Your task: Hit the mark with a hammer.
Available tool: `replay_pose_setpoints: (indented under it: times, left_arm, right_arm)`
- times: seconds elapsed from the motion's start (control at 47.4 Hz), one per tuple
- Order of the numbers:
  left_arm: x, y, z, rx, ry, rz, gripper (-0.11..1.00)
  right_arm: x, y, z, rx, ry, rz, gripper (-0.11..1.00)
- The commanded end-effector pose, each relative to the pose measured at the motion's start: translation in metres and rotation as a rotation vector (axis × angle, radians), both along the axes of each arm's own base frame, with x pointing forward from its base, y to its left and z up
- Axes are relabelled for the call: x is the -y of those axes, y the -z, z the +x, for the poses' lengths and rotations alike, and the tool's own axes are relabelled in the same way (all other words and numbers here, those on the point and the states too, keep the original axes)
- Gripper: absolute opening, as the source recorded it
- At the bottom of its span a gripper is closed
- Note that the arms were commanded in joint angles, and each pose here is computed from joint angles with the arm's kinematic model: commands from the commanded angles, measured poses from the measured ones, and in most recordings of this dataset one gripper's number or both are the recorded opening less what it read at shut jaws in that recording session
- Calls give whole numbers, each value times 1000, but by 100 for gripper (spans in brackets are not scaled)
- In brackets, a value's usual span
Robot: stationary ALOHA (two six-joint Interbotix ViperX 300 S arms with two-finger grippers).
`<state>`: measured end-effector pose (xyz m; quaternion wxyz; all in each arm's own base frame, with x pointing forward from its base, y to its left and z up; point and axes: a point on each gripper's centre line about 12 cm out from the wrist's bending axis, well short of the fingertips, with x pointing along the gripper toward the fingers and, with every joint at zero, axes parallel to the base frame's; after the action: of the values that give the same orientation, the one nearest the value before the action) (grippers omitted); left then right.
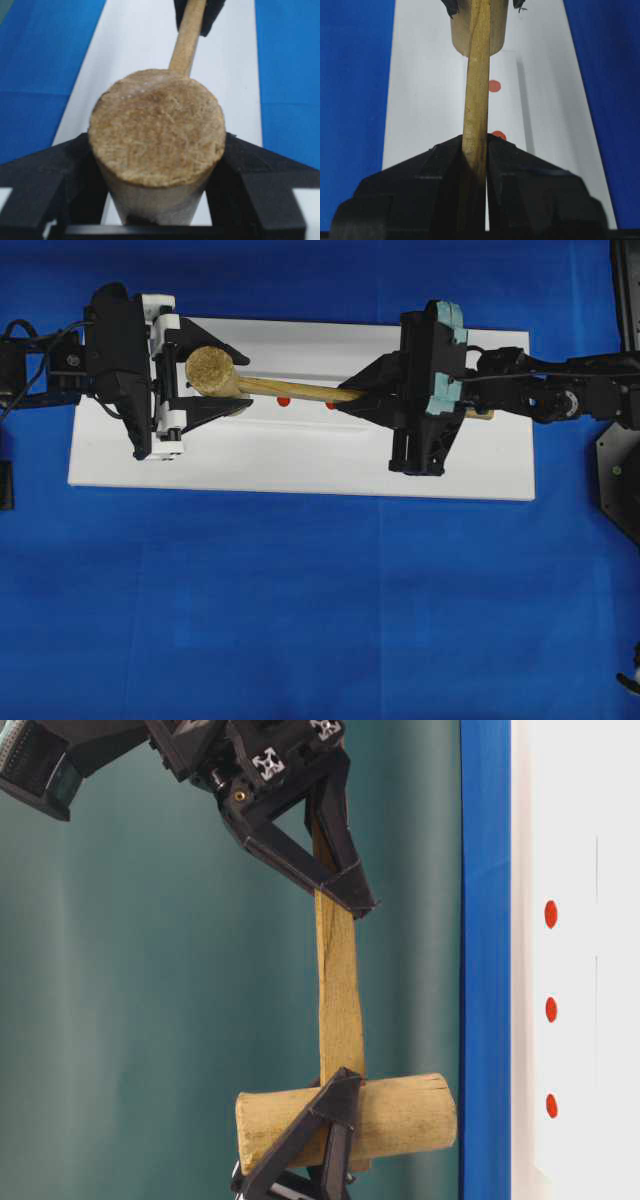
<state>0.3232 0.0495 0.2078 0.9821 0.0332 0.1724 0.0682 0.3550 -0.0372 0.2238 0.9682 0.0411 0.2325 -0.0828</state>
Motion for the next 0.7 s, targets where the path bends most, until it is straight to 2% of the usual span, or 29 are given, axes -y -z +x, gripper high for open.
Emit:
replay_pose_setpoints:
  times: [0.0, 0.127, 0.19, 0.274, 0.443, 0.506, 0.612, 0.675]
  left_arm:
    - [-1, -8, -1, 26, -4, 1, 45]
    - [0, -7, -2, 22, -3, -1, 45]
    - [-1, -7, -3, 19, -4, 0, 45]
    - [0, -6, -4, 13, -4, -4, 45]
    - [0, -4, -4, 0, -10, -19, 45]
    - [0, -4, -5, -1, -16, -35, 45]
    - [0, -5, -5, 5, -32, -80, 45]
    - [0, -7, -5, 13, -50, -131, 45]
  right_arm:
    - [0, -16, 5, 45, 0, -5, 3]
    - [0, -16, 4, 44, 0, 3, 3]
    - [0, -16, 4, 46, 4, 7, 9]
    - [0, -16, 5, 49, 12, 15, 30]
    - [1, -19, 5, 63, 17, 3, 81]
    - [2, -20, 6, 69, 20, -3, 93]
    - [2, -23, 7, 77, 18, -11, 87]
    - [2, -25, 7, 82, 15, -20, 87]
